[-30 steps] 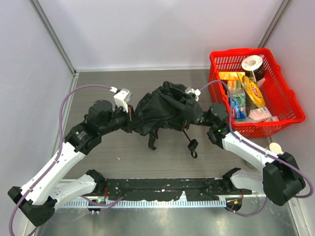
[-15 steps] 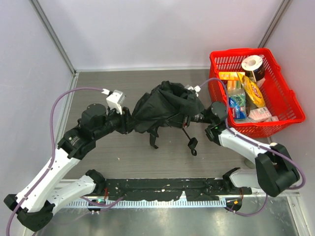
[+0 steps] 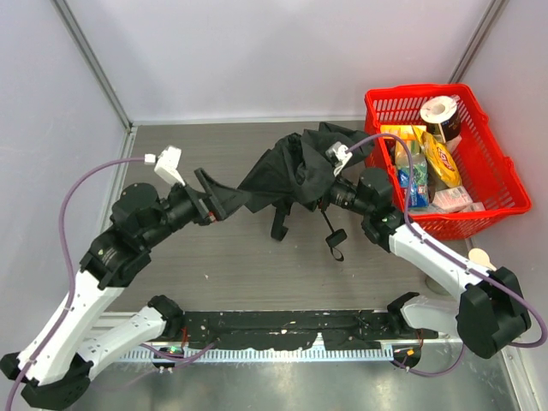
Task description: Put away the umbrella
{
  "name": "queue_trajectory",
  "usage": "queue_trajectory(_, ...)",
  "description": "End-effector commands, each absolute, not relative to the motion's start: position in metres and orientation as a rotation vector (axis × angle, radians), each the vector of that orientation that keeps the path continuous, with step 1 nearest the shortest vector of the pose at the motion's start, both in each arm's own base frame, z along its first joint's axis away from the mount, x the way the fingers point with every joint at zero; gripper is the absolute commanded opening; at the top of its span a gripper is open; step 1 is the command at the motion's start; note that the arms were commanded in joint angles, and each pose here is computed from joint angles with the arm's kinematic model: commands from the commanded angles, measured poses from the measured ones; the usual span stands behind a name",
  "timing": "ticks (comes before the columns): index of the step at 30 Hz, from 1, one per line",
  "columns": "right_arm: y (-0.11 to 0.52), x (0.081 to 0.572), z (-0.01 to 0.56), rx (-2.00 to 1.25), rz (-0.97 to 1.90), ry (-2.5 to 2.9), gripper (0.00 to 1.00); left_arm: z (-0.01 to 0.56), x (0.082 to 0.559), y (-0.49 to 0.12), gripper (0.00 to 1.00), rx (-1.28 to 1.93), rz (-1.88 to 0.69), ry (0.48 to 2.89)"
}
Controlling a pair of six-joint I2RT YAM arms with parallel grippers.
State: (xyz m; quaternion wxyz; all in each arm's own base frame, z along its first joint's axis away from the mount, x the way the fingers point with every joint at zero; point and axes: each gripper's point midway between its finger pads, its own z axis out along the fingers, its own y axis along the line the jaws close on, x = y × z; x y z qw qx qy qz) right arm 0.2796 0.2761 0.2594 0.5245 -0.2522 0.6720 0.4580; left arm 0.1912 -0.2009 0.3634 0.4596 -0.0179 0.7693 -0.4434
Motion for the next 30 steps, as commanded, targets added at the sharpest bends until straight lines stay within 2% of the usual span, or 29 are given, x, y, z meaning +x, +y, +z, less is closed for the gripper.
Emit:
queue_trajectory(1, 0.275, 0.297, 0.309, -0.631, 0.952, 1.43, 0.01, 0.394, 0.203, -0.245, 1.0, -0.35, -1.508, 1.886)
queue_trajectory(4, 0.275, 0.298, 0.31, -0.629, 0.943, 1.425, 0.01, 0.391, 0.221, -0.257, 1.0, -0.484, -1.543, 1.891)
queue_trajectory(11, 0.282, 0.291, 0.314, -0.641, 0.987, 1.41, 0.01, 0.375, 0.248, -0.268, 1.0, -0.629, -1.422, 1.941)
queue_trajectory(13, 0.283, 0.289, 0.314, -0.645, 0.993, 1.411, 0.01, 0.373, 0.257, -0.266, 0.91, -0.649, -1.385, 1.922)
queue_trajectory(16, 0.285, 0.287, 0.313, -0.652, 0.998, 1.413, 0.01, 0.379, 0.261, -0.269, 0.88, -0.6, -1.384, 1.891)
queue_trajectory(21, 0.289, 0.283, 0.315, -0.676, 1.005, 1.414, 0.01, 0.372, 0.273, -0.26, 0.83, -0.58, -1.244, 1.877)
queue_trajectory(23, 0.291, 0.281, 0.314, -0.69, 1.009, 1.417, 0.01, 0.368, 0.277, -0.262, 0.84, -0.586, -1.228, 1.885)
queue_trajectory(28, 0.3, 0.276, 0.309, -0.724, 1.023, 1.424, 0.01, 0.366, 0.286, -0.273, 0.98, -0.568, -1.229, 1.874)
queue_trajectory(30, 0.302, 0.274, 0.31, -0.734, 1.032, 1.421, 0.01, 0.364, 0.288, -0.275, 1.0, -0.57, -1.212, 1.875)
